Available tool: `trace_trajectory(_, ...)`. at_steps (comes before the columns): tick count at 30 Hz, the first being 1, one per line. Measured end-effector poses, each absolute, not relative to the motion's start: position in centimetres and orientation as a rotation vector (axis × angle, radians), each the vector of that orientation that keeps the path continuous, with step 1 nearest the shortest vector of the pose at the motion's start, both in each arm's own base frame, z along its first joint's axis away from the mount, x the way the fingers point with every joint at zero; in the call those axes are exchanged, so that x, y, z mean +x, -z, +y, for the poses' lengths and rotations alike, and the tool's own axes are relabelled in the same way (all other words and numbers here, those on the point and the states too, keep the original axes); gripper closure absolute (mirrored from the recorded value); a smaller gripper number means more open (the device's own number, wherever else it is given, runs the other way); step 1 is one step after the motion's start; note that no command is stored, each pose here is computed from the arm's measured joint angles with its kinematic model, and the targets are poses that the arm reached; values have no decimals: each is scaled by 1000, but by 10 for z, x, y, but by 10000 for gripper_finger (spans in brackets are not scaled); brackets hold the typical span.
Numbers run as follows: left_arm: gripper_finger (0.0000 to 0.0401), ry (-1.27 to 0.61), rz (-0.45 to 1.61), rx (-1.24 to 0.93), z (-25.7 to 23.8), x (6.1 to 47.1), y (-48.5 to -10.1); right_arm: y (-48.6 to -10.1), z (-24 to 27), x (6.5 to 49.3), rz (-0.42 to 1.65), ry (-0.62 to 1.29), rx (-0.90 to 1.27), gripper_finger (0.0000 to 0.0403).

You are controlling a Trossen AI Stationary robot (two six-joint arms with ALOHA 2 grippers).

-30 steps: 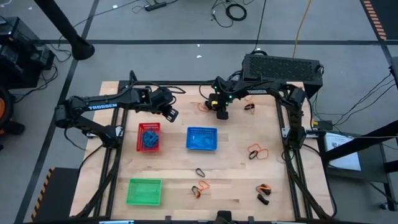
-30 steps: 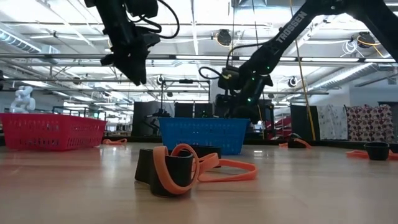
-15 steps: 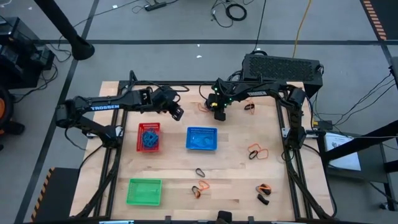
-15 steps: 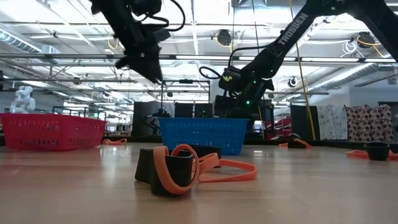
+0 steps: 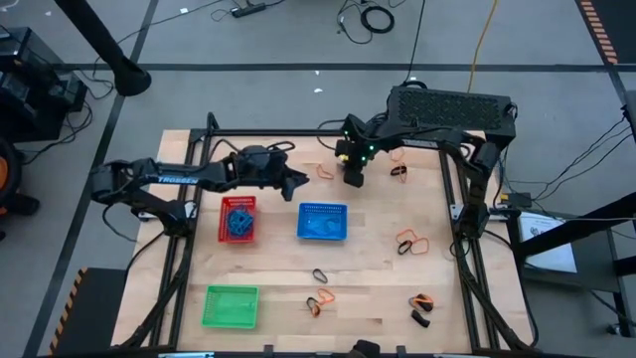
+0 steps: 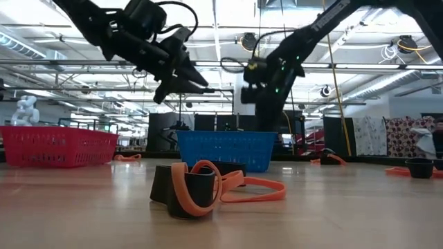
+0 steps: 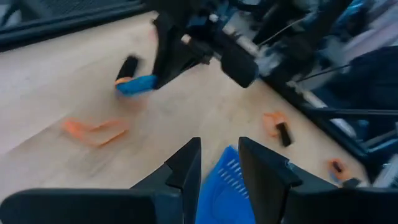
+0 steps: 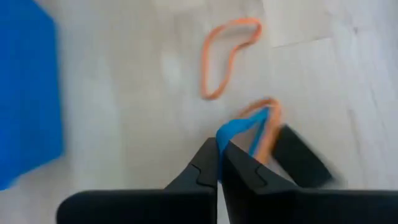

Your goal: Sort rubber bands into baskets

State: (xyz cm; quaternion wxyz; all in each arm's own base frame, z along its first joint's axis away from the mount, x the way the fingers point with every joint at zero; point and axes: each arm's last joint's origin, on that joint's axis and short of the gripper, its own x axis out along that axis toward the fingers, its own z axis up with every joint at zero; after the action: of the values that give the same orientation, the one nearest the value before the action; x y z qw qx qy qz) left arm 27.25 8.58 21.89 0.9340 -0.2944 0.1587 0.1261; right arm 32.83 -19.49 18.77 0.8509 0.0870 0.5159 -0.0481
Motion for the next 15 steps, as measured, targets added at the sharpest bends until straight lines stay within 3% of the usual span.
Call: trace_trajectory(15, 287, -154, 313, -457, 82, 304, -182, -210, -195, 314, 929, -95, 623, 402)
